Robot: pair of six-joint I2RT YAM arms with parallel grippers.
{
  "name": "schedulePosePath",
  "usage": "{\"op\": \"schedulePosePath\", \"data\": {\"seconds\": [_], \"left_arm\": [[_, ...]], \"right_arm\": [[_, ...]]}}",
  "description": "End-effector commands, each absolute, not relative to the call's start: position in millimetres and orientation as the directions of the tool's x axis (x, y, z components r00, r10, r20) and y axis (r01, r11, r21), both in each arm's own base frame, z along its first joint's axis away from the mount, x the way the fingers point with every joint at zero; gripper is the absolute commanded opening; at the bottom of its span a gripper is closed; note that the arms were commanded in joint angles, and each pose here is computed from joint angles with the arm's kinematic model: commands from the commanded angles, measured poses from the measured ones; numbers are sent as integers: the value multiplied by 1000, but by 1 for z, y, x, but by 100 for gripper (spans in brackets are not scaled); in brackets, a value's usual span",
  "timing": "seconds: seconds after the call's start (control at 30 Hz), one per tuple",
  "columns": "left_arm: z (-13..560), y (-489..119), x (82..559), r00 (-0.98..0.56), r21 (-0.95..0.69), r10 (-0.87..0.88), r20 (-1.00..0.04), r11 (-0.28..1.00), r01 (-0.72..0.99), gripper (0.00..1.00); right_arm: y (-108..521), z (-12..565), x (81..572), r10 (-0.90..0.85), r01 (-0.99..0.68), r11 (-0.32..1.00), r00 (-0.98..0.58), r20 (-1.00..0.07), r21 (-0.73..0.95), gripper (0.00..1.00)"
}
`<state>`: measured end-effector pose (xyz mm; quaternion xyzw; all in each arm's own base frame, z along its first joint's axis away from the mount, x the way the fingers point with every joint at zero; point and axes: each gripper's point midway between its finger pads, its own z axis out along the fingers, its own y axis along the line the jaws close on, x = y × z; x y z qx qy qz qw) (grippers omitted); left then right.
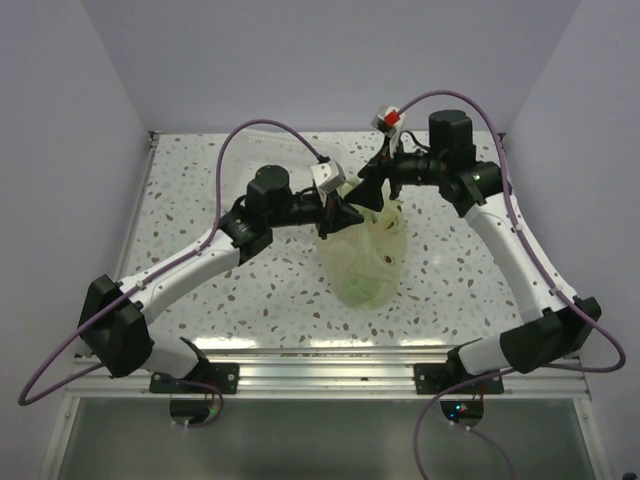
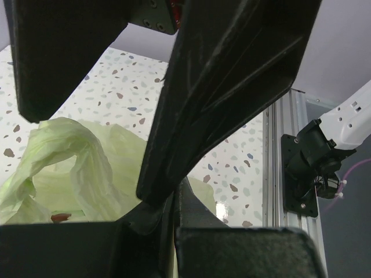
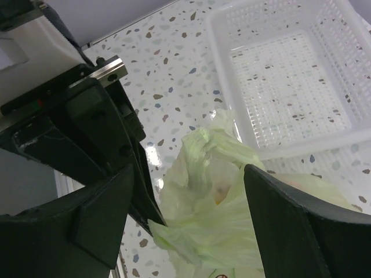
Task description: Place the fake fruits into the plastic bag and tie a complex knot
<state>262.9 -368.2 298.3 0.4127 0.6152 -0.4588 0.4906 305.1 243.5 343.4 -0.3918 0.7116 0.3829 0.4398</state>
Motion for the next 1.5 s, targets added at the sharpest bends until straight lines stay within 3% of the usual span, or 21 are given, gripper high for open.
{"op": "schedulePosePath", "data": {"seconds": [0.0, 0.17, 0.2, 0.27, 0.3, 0.43, 0.7, 1.0, 1.3, 1.47], "left_arm": [[314, -365, 254, -126, -117, 29, -992, 212, 970, 0], [314, -362, 248, -129, -120, 36, -991, 198, 973, 0], [312, -362, 247, -136, -126, 41, -990, 197, 972, 0], [314, -359, 242, -138, -127, 42, -990, 191, 973, 0], [313, -357, 240, -140, -128, 50, -989, 190, 973, 0], [334, -339, 224, -104, -100, 9, -995, 203, 974, 0], [354, -306, 256, -116, -141, -87, -989, 394, 908, 0], [330, -292, 312, -231, -271, -143, -962, 576, 771, 0], [287, -323, 328, -360, -346, -84, -929, 547, 762, 0], [281, -340, 326, -350, -322, -41, -936, 504, 801, 0]], "right_arm": [[252, 334, 323, -222, -883, 428, -309, -925, 192, 81], [258, 324, 340, -207, -863, 455, -341, -917, 218, 67], [258, 323, 342, -204, -859, 462, -344, -916, 220, 51], [258, 321, 340, -216, -865, 447, -353, -910, 229, 34], [257, 321, 338, -227, -875, 434, -337, -914, 215, 18], [238, 320, 331, -256, -881, 435, -321, -912, 188, 0], [215, 310, 307, -314, -923, 366, -242, -918, 118, 0], [211, 310, 297, -335, -940, 335, -184, -924, 66, 0], [211, 315, 292, -334, -953, 300, -139, -932, 35, 0], [214, 315, 292, -331, -957, 288, -140, -933, 41, 0]]}}
